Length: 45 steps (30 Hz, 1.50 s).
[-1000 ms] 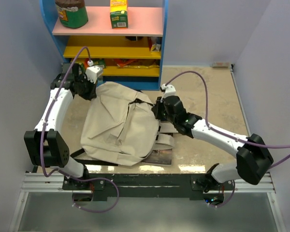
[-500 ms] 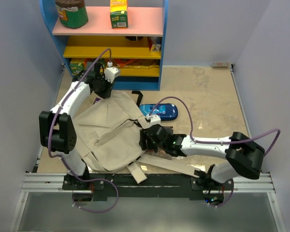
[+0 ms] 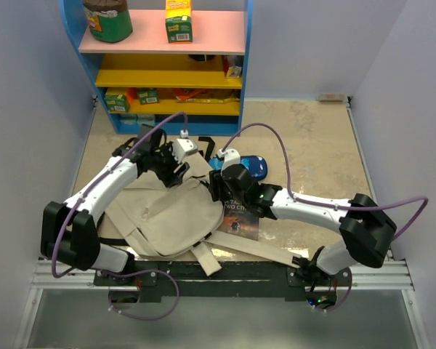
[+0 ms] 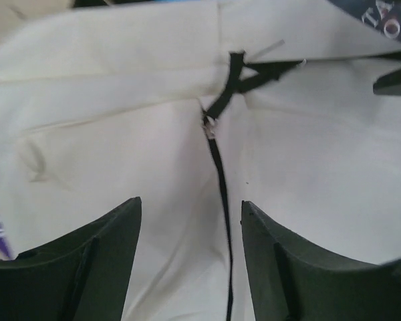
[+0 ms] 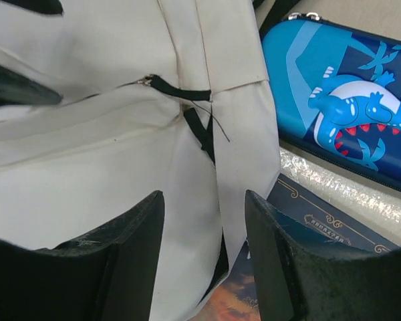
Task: Pack the student bag
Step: Adjust the student bag at the center of the board.
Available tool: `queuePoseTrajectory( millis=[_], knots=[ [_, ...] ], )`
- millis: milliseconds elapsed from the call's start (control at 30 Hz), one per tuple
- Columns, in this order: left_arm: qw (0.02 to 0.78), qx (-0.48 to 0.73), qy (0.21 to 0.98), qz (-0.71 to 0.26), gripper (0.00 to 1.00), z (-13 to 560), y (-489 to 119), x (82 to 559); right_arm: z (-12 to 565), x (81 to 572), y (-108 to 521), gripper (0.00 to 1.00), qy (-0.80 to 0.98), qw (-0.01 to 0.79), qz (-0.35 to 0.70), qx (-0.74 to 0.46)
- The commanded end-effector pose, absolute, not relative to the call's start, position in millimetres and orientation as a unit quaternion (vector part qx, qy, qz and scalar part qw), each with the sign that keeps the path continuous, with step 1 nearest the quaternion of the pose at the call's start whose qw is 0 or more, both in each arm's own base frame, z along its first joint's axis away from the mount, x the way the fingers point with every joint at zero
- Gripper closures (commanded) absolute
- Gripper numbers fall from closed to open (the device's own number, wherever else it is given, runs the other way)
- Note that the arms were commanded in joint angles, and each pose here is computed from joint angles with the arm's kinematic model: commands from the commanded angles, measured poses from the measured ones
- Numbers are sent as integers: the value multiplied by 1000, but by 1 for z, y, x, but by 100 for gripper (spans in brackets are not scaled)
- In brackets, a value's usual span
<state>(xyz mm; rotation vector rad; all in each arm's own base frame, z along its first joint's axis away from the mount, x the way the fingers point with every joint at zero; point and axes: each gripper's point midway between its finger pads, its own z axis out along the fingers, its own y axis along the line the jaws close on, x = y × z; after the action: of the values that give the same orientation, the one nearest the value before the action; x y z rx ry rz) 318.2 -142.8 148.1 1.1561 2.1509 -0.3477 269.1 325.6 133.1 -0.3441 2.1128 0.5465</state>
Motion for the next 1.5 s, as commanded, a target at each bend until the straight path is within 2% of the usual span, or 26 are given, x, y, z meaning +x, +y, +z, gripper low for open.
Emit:
queuePoseTrajectory(
  millis=[0, 200, 267, 300, 367, 400, 433, 467, 500, 733, 900, 1000, 1067, 1133, 1200, 1267, 1467],
  knots=[
    [304, 461, 819, -154, 33, 108, -155, 310, 138, 271, 332, 46, 842, 462, 219, -172],
    [292, 454, 828, -148, 28, 78, -158, 320, 123, 270, 330, 44, 848, 455, 211, -174],
    [288, 456, 829, -147, 28, 69, -159, 319, 110, 269, 327, 46, 855, 445, 206, -170],
    [286, 459, 828, -146, 32, 65, -160, 318, 107, 269, 326, 47, 857, 443, 204, -168],
    [278, 464, 830, -138, 43, 54, -157, 315, 93, 268, 322, 53, 865, 433, 195, -165],
    [276, 466, 830, -134, 59, 52, -156, 315, 87, 268, 318, 56, 868, 430, 189, -163],
    [273, 469, 830, -133, 68, 49, -154, 311, 84, 269, 315, 60, 869, 430, 186, -158],
    [272, 472, 828, -132, 88, 48, -153, 309, 85, 270, 313, 61, 869, 431, 186, -154],
    [280, 476, 823, -131, 99, 53, -152, 307, 82, 271, 308, 62, 871, 431, 183, -148],
    [300, 529, 779, -149, 100, 88, -153, 282, 82, 283, 298, 80, 868, 440, 179, -142],
    [340, 571, 726, -177, 100, 131, -160, 273, 76, 283, 293, 87, 871, 437, 175, -140],
    [339, 600, 698, -196, 100, 135, -157, 256, 76, 284, 286, 93, 872, 438, 173, -129],
    [344, 629, 670, -192, 100, 135, -155, 248, 83, 284, 283, 93, 868, 447, 182, -119],
    [333, 638, 668, -188, 100, 124, -150, 241, 92, 286, 283, 88, 861, 458, 191, -113],
    [327, 645, 668, -175, 100, 117, -145, 243, 102, 286, 281, 76, 855, 467, 198, -108],
    [326, 644, 671, -172, 100, 113, -143, 246, 107, 285, 281, 74, 850, 473, 203, -110],
    [332, 634, 674, -182, 100, 115, -149, 256, 139, 279, 290, 55, 810, 508, 239, -173]
  ],
)
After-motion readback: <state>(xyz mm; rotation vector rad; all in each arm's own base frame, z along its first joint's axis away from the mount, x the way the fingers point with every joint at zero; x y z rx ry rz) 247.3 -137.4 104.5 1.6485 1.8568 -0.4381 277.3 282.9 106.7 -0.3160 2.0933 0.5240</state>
